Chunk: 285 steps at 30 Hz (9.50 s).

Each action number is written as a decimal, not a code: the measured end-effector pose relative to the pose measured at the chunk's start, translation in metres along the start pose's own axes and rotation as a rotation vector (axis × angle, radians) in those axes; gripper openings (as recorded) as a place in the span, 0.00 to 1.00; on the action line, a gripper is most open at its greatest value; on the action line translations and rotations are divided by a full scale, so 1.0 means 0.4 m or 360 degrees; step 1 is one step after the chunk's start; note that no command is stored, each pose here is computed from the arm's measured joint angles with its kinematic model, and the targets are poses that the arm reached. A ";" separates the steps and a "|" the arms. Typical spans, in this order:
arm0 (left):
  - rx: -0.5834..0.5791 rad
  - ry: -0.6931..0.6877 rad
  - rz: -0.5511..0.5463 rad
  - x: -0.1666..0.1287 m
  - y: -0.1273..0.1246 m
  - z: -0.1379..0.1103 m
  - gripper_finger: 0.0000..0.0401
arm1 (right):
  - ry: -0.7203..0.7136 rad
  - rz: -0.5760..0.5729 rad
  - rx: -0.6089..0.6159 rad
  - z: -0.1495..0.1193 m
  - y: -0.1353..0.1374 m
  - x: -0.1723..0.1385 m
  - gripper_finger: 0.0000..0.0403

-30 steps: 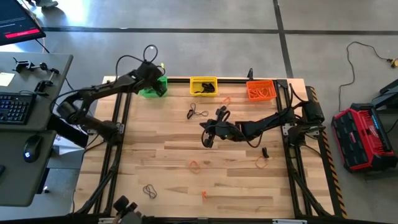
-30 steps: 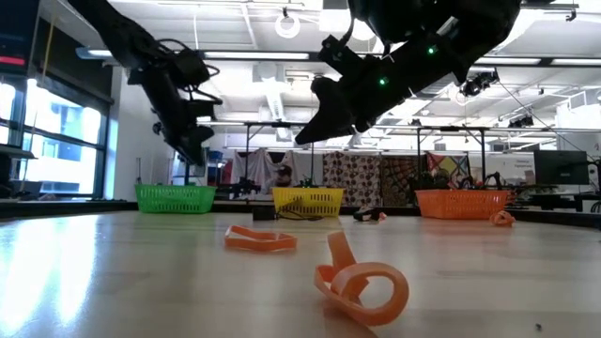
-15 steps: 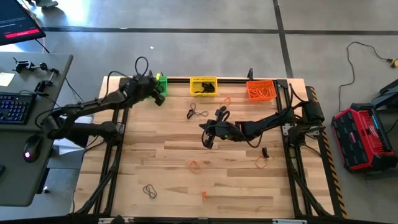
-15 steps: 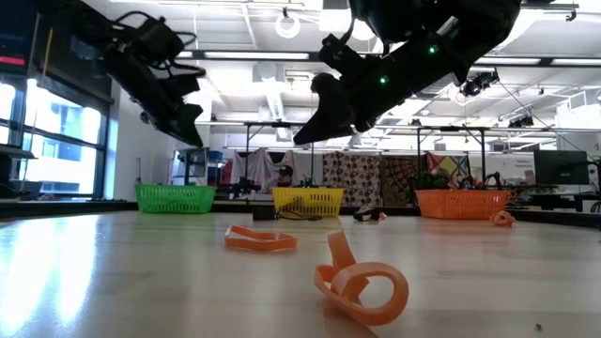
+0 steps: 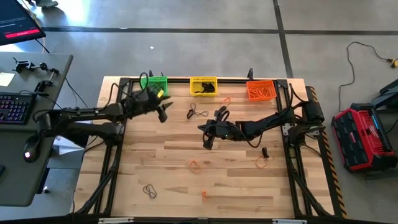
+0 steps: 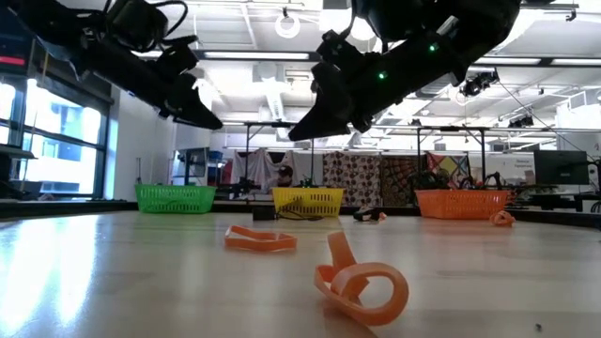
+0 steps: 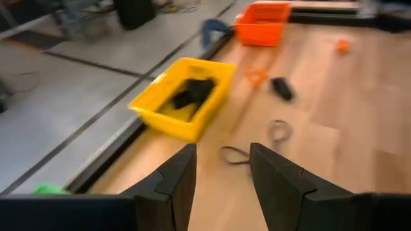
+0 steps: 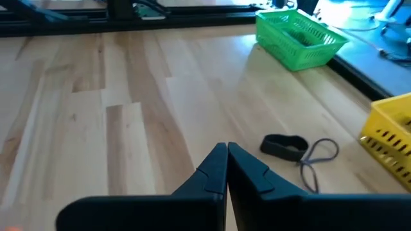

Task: Sort rubber bands into baskets
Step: Put the orange rubber band into the orange bin

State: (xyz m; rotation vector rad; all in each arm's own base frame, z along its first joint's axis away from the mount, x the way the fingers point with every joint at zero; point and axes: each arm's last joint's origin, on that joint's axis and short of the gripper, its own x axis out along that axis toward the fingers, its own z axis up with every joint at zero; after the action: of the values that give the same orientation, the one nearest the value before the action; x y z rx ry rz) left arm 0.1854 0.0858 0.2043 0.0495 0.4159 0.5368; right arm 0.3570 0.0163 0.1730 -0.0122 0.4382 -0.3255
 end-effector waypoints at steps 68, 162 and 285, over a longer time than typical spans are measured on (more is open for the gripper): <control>0.0513 0.0352 -0.1643 0.154 -0.466 -0.141 0.34 | 0.0395 0.0144 -0.0008 -0.064 0.033 -0.022 0.28; 0.0532 0.0352 -0.1741 0.189 -0.465 -0.154 0.30 | 0.0372 0.0150 -0.0029 -0.061 0.033 -0.021 0.28; 0.0050 0.0763 -0.1145 0.173 -0.550 -0.110 0.29 | 0.0295 0.0192 -0.0078 -0.049 0.036 -0.018 0.28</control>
State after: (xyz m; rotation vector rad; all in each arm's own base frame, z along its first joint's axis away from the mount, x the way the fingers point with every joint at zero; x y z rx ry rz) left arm 0.3287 -0.0712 0.1044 -0.1985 0.8621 -0.1800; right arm 0.3471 0.0332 0.1573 -0.0032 0.6282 -0.1976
